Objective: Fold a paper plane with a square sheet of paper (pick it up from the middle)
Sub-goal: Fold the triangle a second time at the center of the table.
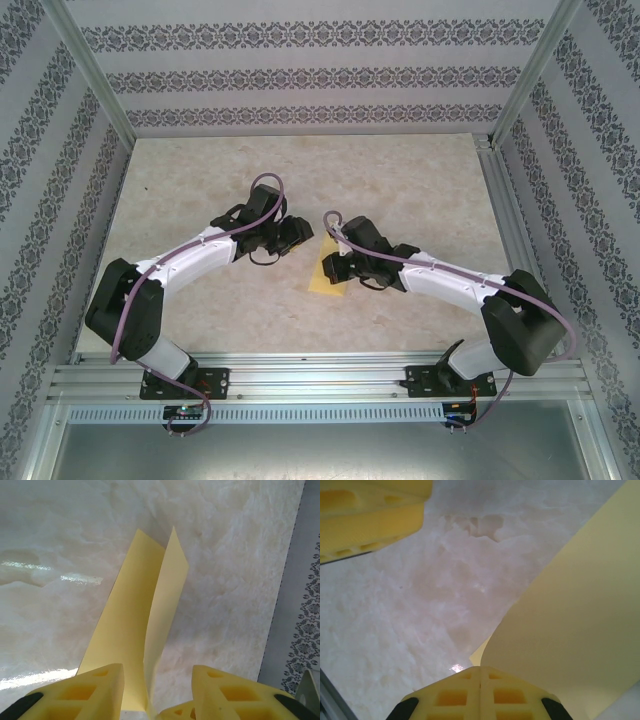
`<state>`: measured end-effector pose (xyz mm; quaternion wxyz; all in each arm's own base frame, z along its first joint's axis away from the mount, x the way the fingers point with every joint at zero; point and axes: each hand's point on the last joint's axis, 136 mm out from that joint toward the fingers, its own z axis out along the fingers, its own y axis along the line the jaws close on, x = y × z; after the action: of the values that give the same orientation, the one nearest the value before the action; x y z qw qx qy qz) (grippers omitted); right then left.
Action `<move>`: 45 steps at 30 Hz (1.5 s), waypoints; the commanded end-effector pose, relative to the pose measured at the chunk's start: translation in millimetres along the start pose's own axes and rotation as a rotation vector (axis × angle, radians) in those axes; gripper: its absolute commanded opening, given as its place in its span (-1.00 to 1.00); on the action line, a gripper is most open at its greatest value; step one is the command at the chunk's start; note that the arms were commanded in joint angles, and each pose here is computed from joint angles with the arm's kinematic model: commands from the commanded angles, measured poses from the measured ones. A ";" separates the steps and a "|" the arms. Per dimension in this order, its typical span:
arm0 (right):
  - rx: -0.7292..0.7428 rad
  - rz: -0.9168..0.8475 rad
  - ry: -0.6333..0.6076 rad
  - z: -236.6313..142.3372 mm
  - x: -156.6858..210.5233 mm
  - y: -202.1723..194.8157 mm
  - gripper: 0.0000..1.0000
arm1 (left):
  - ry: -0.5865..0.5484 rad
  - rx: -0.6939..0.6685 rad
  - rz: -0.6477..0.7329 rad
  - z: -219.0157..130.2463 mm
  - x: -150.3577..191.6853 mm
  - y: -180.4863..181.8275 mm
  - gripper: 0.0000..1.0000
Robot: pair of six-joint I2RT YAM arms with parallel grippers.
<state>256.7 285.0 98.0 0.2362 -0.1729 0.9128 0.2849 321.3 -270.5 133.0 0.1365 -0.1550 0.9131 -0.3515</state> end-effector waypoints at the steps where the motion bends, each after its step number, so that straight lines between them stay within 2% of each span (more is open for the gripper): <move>1: -0.015 0.068 -0.070 -3.7 -17.3 5.1 -1.00 | -0.026 0.000 0.055 -14.9 -1.2 -10.4 -0.17; 5: 0.008 0.121 -0.057 4.4 -7.5 -11.3 -1.00 | -0.012 0.008 0.063 -11.2 1.7 -8.3 -0.25; 11: -0.063 0.206 -0.073 8.7 -0.9 -27.0 -1.00 | 0.045 0.040 0.082 3.1 16.1 -3.7 -0.40; 16: -0.101 0.238 -0.076 11.2 0.9 -34.1 -1.00 | 0.104 0.043 0.102 20.3 31.4 -3.5 -0.41; 18: -0.110 0.233 -0.087 10.1 0.3 -33.7 -1.00 | 0.120 0.043 0.089 30.2 36.1 -3.4 -0.36; 21: -0.123 0.197 -0.088 7.3 0.5 -29.3 -0.98 | 0.140 0.084 0.035 45.2 38.5 -10.2 -0.17; 25: -0.116 0.139 -0.119 1.3 -0.3 -29.4 -0.98 | 0.148 0.108 -0.058 62.8 35.0 -15.0 0.20; 29: -0.119 0.076 -0.151 -4.0 -0.1 -27.0 -0.97 | 0.147 0.132 -0.143 76.1 31.7 -16.8 0.27; 34: -0.119 0.005 -0.193 -7.8 2.0 -25.3 -0.97 | 0.164 0.146 -0.237 92.3 32.4 -10.8 0.16; 45: -0.071 -0.083 -0.211 -12.3 2.4 -23.4 -0.91 | 0.201 0.124 -0.216 100.1 34.6 -15.5 -0.44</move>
<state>258.6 258.0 87.8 0.3076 -0.1665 0.8739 0.3376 326.8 -343.9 57.5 0.0152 -0.2233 0.8779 -0.4233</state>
